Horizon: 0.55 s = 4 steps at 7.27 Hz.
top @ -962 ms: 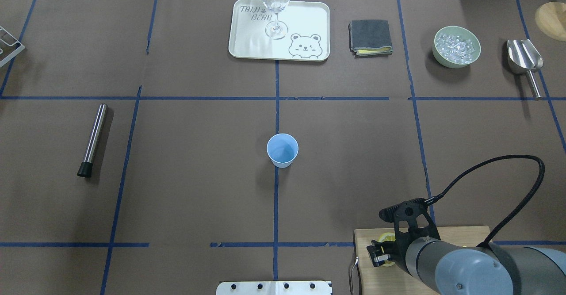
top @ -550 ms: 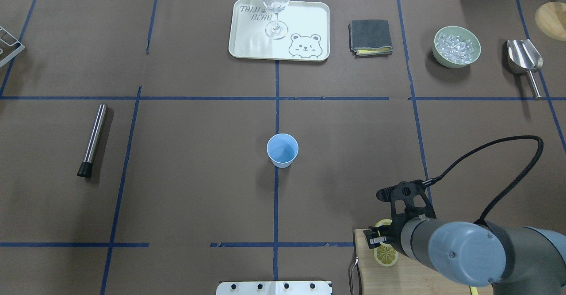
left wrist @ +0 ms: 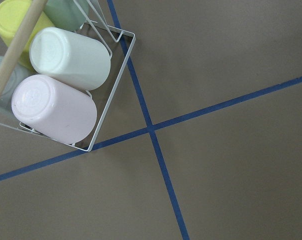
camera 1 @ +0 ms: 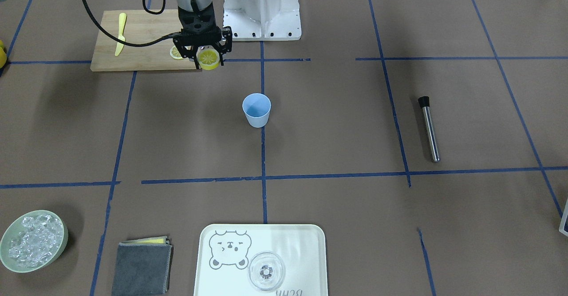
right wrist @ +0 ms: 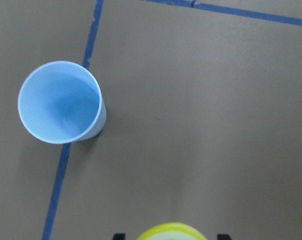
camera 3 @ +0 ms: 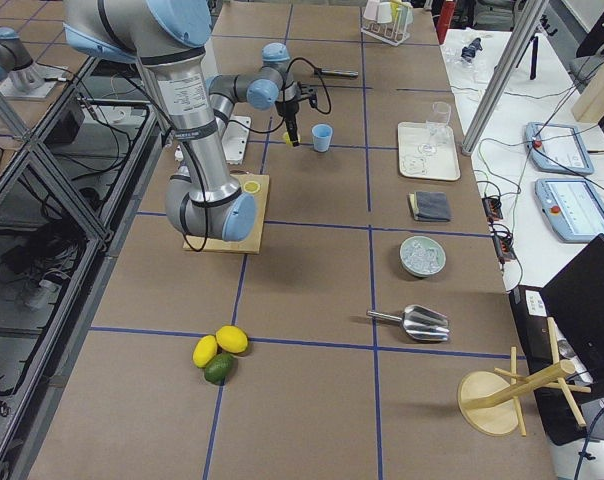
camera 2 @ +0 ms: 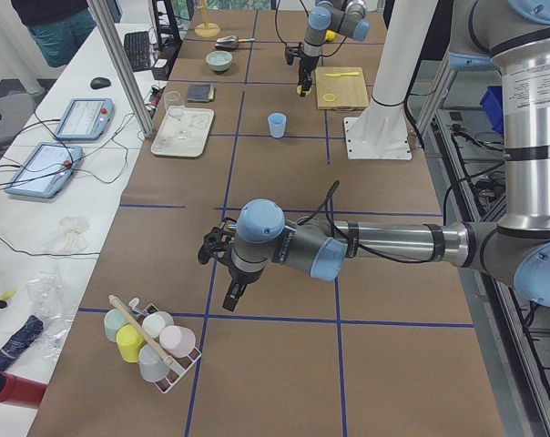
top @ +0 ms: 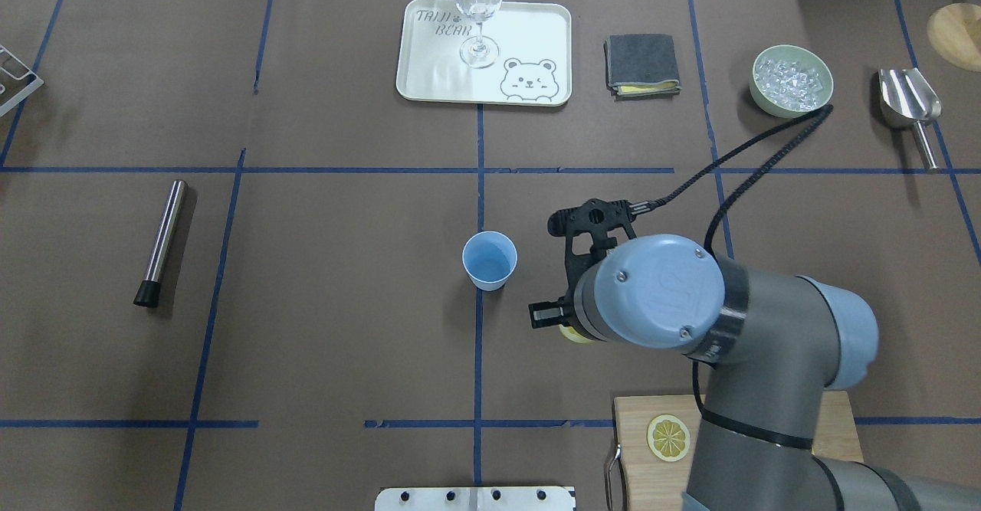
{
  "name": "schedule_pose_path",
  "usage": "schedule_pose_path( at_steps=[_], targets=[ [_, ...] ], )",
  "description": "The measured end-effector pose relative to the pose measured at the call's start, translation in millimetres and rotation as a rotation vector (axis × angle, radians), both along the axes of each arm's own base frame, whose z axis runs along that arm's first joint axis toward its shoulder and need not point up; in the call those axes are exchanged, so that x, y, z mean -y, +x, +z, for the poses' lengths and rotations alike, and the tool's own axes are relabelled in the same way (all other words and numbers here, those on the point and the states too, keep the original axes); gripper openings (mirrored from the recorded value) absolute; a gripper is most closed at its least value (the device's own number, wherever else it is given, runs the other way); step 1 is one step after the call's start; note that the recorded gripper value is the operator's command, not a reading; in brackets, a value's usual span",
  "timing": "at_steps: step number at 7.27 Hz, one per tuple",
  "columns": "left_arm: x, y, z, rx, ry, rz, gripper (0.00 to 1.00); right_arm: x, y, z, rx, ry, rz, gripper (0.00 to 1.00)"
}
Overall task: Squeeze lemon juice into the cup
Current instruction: 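Lift the lemon slice and carry it over the blue cup, then lower the lemon slice into the blue cup and open the right gripper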
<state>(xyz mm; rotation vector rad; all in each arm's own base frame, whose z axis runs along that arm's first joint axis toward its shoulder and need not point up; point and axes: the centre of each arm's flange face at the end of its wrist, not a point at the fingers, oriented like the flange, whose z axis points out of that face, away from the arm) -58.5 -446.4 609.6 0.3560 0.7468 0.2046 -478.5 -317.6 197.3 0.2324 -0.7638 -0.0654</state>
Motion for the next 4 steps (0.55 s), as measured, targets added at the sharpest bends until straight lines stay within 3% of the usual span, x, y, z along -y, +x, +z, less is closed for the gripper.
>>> schedule_pose_path(
  at_steps=[4],
  targets=[
    [-2,-1,0,0.0,-0.001,-0.001,1.0,77,-63,-61,-0.02,-0.032,0.051,0.47]
  ],
)
